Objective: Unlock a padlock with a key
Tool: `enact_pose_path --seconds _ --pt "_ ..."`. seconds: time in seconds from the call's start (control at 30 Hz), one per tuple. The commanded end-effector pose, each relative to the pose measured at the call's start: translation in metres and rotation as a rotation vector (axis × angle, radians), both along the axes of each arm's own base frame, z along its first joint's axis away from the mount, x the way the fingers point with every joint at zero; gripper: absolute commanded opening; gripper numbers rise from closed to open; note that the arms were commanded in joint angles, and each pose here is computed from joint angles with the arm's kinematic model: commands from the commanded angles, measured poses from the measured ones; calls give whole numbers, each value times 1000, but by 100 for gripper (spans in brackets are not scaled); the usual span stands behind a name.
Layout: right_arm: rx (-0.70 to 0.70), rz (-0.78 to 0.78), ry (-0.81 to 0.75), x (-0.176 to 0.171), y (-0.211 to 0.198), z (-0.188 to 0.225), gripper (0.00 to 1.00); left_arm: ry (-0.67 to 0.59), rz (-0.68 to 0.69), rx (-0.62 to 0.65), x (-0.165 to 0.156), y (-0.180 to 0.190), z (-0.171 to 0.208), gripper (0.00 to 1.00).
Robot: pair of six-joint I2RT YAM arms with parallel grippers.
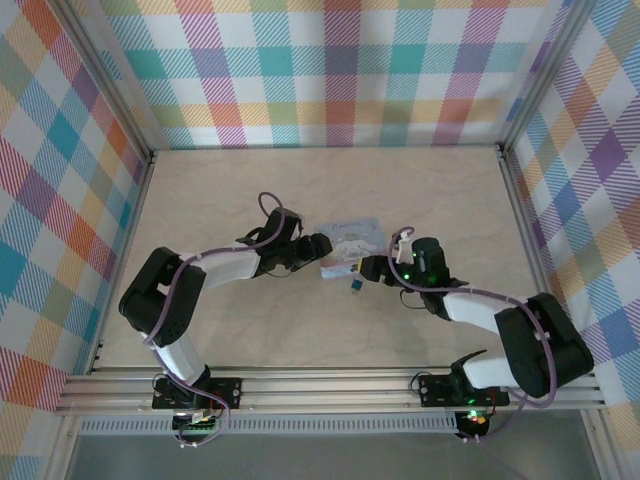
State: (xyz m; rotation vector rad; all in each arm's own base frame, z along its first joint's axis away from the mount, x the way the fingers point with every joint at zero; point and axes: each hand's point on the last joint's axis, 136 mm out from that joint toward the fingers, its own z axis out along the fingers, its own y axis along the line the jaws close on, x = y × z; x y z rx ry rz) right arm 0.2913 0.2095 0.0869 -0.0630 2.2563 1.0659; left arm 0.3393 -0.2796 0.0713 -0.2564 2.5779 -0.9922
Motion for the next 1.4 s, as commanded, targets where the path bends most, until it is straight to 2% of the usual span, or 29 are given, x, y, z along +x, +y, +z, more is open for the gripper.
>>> enact_pose_path --seconds 0.0,0.23,0.53,0.8,1.0,1.37 --pt "28 71 -113 14 12 22 72 96 8 69 -29 14 -29 70" --pt "-2 75 -120 9 8 15 72 53 22 72 -26 18 -10 75" --pt "-31 89 -153 -20 -5 17 77 -79 0 55 -13 14 51 79" --pt "-6 144 -88 -26 3 2 71 -138 -140 12 -14 -26 92 76" --pt "34 197 -54 -18 18 -8 67 -121 -204 1 -7 -55 87 73" --pt "86 245 -53 -4 35 -19 60 -59 -230 32 -1 -68 56 70"
